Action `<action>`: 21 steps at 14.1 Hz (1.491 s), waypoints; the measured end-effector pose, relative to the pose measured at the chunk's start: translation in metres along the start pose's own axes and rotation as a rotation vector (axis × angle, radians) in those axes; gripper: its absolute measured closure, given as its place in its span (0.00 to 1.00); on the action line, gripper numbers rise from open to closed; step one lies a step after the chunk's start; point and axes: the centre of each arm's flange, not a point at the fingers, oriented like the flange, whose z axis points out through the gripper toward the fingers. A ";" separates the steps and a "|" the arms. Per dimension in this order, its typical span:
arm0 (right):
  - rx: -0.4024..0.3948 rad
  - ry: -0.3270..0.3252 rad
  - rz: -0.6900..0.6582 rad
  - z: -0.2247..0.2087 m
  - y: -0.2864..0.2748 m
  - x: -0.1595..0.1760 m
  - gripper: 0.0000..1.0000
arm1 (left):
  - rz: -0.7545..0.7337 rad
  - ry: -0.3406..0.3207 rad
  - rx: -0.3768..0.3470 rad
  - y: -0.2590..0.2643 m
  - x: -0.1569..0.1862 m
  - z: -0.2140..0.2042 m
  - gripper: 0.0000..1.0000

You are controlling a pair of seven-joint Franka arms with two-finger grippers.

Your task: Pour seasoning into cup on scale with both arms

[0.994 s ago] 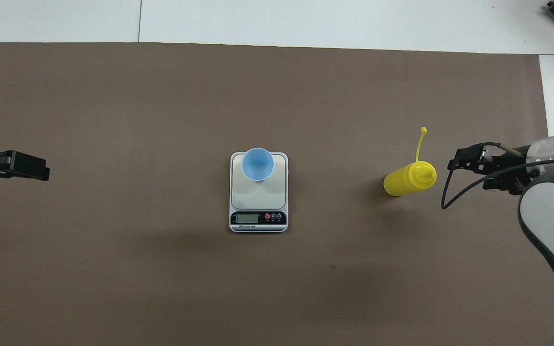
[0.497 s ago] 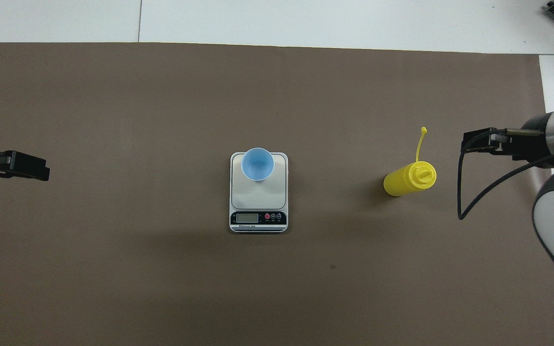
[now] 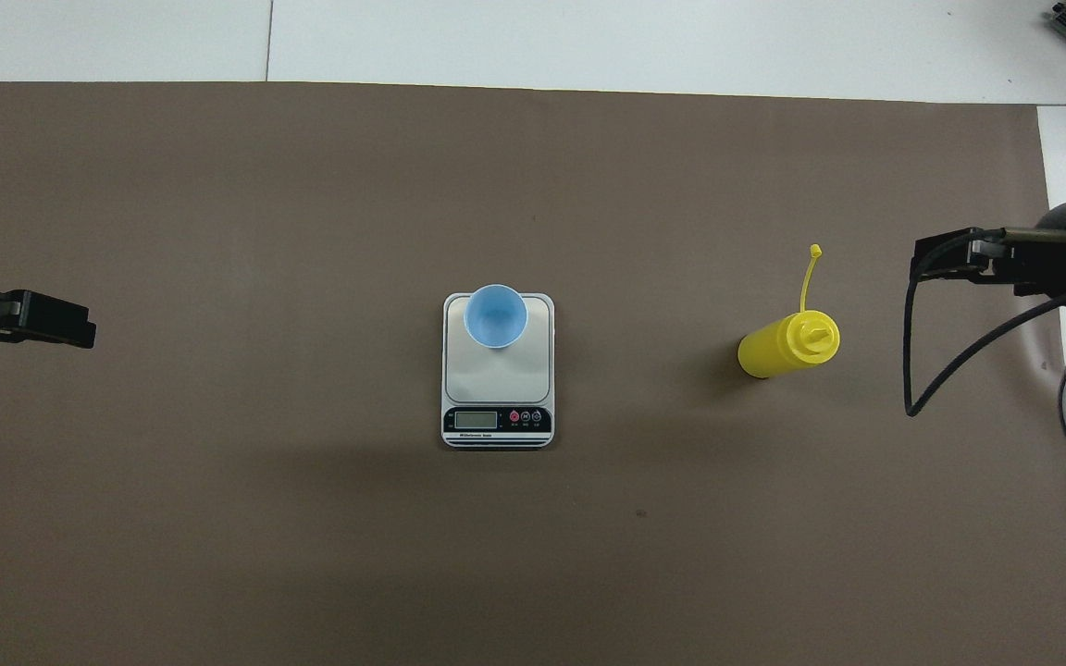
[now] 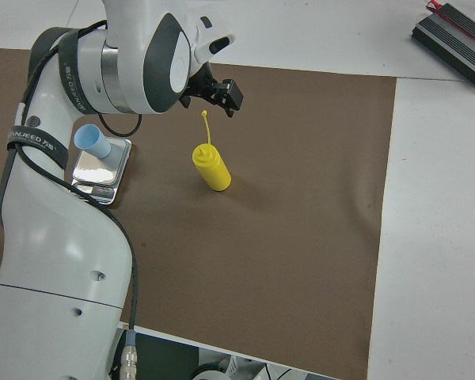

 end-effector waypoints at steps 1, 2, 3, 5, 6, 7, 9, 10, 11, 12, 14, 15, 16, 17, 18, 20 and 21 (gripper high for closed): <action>0.000 0.000 -0.001 0.000 0.000 0.000 0.00 | 0.000 0.000 0.000 0.000 0.000 0.000 0.00; 0.000 0.000 -0.001 0.000 0.000 0.000 0.00 | 0.000 0.000 0.000 0.000 0.000 0.000 0.00; 0.000 -0.002 -0.001 0.000 0.000 0.000 0.00 | 0.000 0.000 0.000 0.000 0.000 0.000 0.00; -0.001 -0.008 -0.003 0.001 0.000 -0.001 0.00 | 0.000 0.000 0.000 0.000 0.000 0.000 0.00; -0.003 -0.016 -0.010 0.002 0.000 -0.002 0.00 | 0.000 0.000 0.000 0.000 0.000 0.000 0.00; -0.004 -0.026 -0.017 0.003 0.000 -0.003 0.00 | 0.000 0.000 0.000 0.000 0.000 0.000 0.00; -0.007 -0.045 -0.023 0.004 0.000 -0.005 0.00 | 0.000 0.000 0.000 0.000 0.000 0.000 0.00; -0.008 -0.047 -0.025 0.005 0.000 -0.005 0.00 | 0.000 0.000 0.000 0.000 0.000 0.000 0.00; -0.008 -0.048 -0.025 0.005 0.000 -0.005 0.00 | 0.000 0.000 0.000 0.000 0.000 0.000 0.00; -0.008 -0.048 -0.028 0.005 -0.001 -0.005 0.00 | 0.000 0.000 0.000 0.000 0.000 0.000 0.00; -0.007 -0.048 -0.037 0.005 -0.006 -0.006 0.00 | 0.000 0.000 0.000 0.000 0.000 0.000 0.00; -0.007 -0.049 -0.042 0.005 -0.009 -0.007 0.00 | 0.000 0.000 0.000 0.000 0.000 0.000 0.00; -0.007 -0.053 -0.049 0.005 -0.010 -0.008 0.00 | 0.000 0.000 0.000 0.000 0.000 0.000 0.00; -0.008 -0.060 -0.060 0.006 -0.010 -0.009 0.00 | 0.000 0.000 0.000 0.000 0.000 0.000 0.00; -0.009 -0.066 -0.071 0.006 -0.009 -0.009 0.00 | 0.000 0.000 0.000 0.000 0.000 0.000 0.00; -0.010 -0.072 -0.077 0.006 -0.009 -0.010 0.00 | 0.000 0.000 0.000 0.000 0.000 0.000 0.00; -0.010 -0.074 -0.077 0.007 -0.009 -0.010 0.00 | 0.000 0.000 0.000 0.000 0.000 0.000 0.00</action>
